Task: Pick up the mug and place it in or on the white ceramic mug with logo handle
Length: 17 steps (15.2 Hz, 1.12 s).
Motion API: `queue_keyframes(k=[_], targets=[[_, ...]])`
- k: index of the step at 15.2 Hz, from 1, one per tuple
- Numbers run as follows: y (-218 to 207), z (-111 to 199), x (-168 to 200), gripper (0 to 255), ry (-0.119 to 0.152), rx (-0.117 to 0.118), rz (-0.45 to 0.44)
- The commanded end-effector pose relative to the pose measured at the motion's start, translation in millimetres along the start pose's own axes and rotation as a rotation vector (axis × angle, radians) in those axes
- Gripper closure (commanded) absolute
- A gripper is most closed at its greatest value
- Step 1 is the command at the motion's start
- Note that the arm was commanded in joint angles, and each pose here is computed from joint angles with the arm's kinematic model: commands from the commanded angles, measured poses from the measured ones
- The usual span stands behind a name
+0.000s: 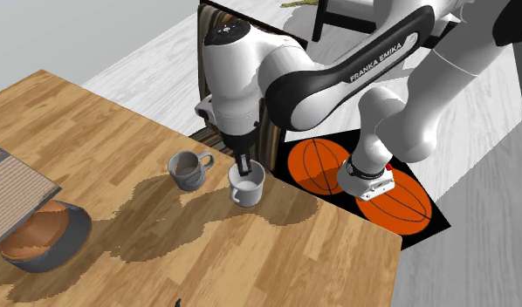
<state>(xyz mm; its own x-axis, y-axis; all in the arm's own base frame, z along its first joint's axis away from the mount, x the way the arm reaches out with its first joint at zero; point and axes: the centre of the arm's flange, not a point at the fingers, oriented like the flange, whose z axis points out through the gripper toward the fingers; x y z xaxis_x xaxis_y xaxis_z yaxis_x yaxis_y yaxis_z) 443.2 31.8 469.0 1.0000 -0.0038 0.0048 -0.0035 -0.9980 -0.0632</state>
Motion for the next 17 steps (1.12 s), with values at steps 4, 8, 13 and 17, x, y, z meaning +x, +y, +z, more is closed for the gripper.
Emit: queue_keyframes(k=[4,8,13,17], targets=[[-2,-26,0,255,0.000,0.000,0.000],[-3,-47,0,255,0.000,0.000,0.000],[33,-57,38,255,0.000,0.000,0.000],[69,-64,76,255,0.000,0.000,0.000]])
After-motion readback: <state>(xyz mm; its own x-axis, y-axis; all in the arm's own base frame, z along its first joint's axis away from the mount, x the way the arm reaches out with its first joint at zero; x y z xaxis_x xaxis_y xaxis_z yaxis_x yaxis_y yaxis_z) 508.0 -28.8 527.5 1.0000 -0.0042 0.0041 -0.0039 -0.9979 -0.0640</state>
